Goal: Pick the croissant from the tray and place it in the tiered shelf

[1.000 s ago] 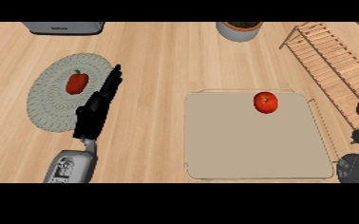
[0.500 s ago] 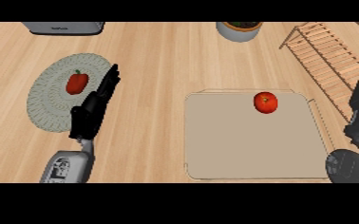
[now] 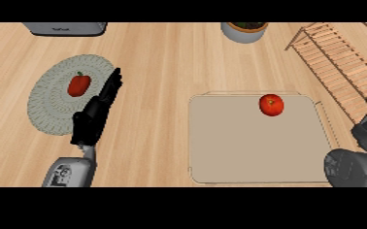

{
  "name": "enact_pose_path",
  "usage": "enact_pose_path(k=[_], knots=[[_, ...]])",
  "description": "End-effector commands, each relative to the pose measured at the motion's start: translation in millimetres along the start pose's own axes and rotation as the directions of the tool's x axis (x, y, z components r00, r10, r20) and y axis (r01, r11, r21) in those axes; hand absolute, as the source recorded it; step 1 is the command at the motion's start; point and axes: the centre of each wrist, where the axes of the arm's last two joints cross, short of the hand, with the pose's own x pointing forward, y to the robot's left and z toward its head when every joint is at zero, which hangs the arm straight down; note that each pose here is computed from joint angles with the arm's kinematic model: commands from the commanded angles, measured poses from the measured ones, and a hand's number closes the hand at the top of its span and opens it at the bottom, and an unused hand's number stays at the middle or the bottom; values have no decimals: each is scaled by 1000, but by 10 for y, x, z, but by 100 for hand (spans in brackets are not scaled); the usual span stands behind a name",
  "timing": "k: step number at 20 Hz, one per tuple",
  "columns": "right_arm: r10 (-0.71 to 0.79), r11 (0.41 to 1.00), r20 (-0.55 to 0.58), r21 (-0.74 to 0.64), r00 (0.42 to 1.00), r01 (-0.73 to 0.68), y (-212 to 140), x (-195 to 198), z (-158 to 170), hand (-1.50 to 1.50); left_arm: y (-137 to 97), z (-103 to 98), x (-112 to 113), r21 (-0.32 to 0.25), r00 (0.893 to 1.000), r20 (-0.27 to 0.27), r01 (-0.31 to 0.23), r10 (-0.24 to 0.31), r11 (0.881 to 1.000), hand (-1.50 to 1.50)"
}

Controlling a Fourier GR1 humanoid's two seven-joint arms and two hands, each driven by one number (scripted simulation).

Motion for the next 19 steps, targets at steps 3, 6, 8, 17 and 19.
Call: enact_pose_path(k=[3,6,8,17,19], knots=[[-67,993,-257,-112,964,39,-638,120,-170,-150,55,-11,-67,23,1000,-15,4,-4,1000,0],[-1,998,-351,-62,936,-23,-896,158,-263,-150,35,-24,-9,-8,1000,-19,3,-3,1000,0],[39,996,-382,-55,923,-65,-1019,102,-342,-150,15,-51,7,3,1000,-13,-3,3,1000,0],[91,995,-392,6,915,-96,-1723,-218,-561,-150,-84,-79,-65,-25,1000,-16,2,-2,1000,0],[95,995,-383,28,919,-91,-1921,-308,-589,-150,58,-113,24,-1,1000,-12,13,-13,1000,0]])
